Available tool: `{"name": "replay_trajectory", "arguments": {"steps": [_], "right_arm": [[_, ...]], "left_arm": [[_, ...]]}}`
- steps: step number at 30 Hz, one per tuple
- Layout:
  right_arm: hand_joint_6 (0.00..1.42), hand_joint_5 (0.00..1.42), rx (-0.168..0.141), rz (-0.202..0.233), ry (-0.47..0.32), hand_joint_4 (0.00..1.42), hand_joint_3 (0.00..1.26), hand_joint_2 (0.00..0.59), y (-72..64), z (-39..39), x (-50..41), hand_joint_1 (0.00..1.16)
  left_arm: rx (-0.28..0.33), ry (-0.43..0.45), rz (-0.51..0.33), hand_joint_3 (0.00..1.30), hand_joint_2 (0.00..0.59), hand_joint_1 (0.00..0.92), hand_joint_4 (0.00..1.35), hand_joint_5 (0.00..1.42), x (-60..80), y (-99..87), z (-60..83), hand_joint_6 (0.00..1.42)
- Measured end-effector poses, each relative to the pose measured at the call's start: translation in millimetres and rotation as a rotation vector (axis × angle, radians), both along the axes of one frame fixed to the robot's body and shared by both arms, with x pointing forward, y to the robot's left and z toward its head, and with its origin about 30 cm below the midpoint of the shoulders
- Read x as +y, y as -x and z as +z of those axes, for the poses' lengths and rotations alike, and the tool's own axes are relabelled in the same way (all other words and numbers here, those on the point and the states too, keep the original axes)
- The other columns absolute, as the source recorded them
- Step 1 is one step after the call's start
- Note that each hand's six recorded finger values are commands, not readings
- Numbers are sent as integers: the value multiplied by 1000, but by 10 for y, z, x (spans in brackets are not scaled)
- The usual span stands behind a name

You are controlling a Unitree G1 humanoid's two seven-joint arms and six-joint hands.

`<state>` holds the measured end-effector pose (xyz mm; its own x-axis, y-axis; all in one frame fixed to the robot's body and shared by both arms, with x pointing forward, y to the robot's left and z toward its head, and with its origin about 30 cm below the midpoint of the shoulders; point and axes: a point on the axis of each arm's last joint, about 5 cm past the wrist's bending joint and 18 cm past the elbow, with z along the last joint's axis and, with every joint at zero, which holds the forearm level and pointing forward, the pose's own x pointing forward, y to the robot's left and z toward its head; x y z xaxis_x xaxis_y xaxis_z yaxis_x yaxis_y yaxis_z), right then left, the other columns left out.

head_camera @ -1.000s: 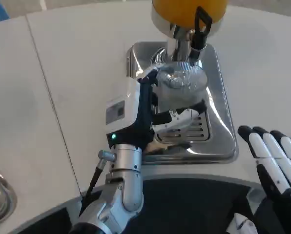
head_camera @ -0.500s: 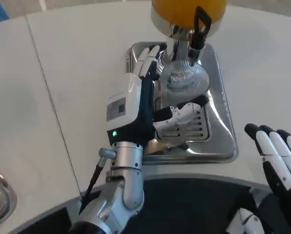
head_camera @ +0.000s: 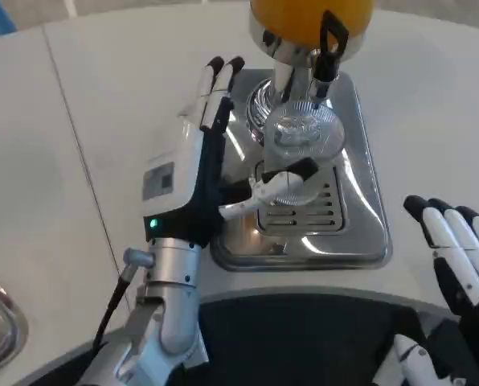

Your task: Grasp the cup under the faucet to collect the drink, then remove the cup.

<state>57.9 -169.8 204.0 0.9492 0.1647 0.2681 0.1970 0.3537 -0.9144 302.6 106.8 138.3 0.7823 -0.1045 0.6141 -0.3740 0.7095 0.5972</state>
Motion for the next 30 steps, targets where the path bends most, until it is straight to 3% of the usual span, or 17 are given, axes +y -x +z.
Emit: {"name": "replay_trajectory", "arguments": {"steps": [13,19,22,30], "right_arm": [[0,0,-2,1,-13,0,0,577,12,-17,34,127],[0,0,-9,-6,-17,0,0,577,21,-21,32,124],[0,0,-4,-8,-20,0,0,577,30,-27,34,123],[0,0,-13,-4,-28,0,0,577,28,-26,40,120]], "left_arm": [[46,-42,33,72,63,404,0,241,420,172,-41,181],[32,-106,32,66,58,404,0,242,586,262,-2,177],[35,-137,43,65,57,398,0,242,706,343,-20,175],[26,-292,30,46,66,342,0,209,1026,767,-85,172]]}}
